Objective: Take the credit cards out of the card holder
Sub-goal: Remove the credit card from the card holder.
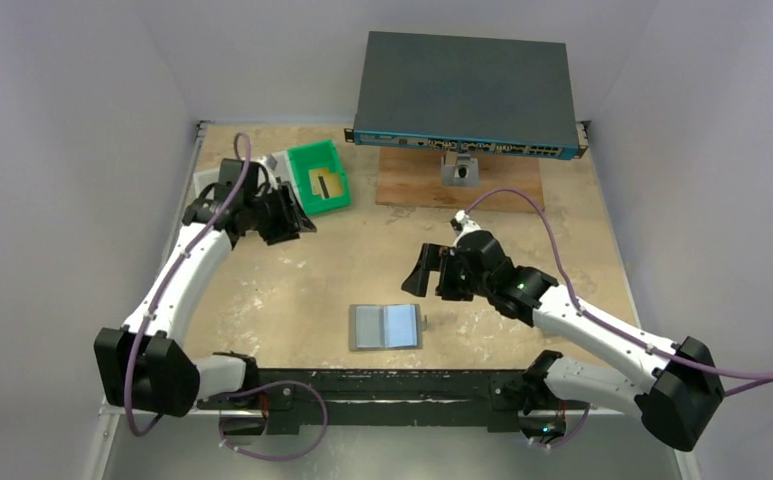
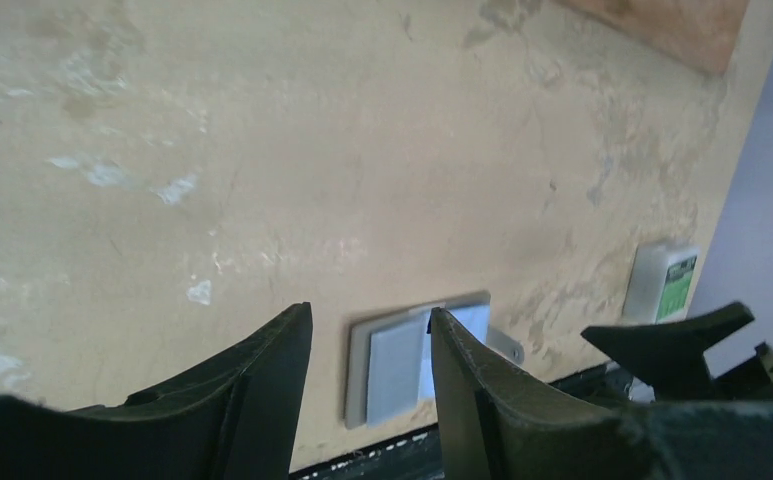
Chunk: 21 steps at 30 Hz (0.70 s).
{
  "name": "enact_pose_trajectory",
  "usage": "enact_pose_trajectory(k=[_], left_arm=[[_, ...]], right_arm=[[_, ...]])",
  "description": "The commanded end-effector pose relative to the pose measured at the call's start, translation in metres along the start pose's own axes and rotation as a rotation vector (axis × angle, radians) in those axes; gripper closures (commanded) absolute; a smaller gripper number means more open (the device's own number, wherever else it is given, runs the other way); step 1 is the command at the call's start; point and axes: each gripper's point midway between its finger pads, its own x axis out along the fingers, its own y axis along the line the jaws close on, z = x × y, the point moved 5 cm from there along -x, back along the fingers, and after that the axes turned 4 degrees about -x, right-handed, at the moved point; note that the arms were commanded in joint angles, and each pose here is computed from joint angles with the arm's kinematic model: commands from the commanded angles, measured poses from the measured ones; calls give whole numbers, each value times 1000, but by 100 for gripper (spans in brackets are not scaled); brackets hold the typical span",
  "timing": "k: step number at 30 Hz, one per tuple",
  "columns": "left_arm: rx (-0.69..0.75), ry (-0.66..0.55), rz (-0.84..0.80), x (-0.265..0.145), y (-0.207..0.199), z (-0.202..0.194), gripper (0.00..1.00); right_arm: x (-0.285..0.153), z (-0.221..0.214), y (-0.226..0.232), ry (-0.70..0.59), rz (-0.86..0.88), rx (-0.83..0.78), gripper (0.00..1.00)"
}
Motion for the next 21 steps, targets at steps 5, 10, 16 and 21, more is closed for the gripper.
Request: enact_pose_trajectory(k=[5,10,16,21], left_arm=[[105,110,-76,-6,-15,-74,53],[150,179,-70,1,-13,-115,53],[134,225,-72,8,4,-143,52],[135,244,-71,9,15,-153,53]], right_arm=[[4,-5,32,-38,15,-34,1],[19,-24,49,18,34,-48,10],[44,-45,66,92,10,-95,20],[69,-63,71,140,-57,-137,28]])
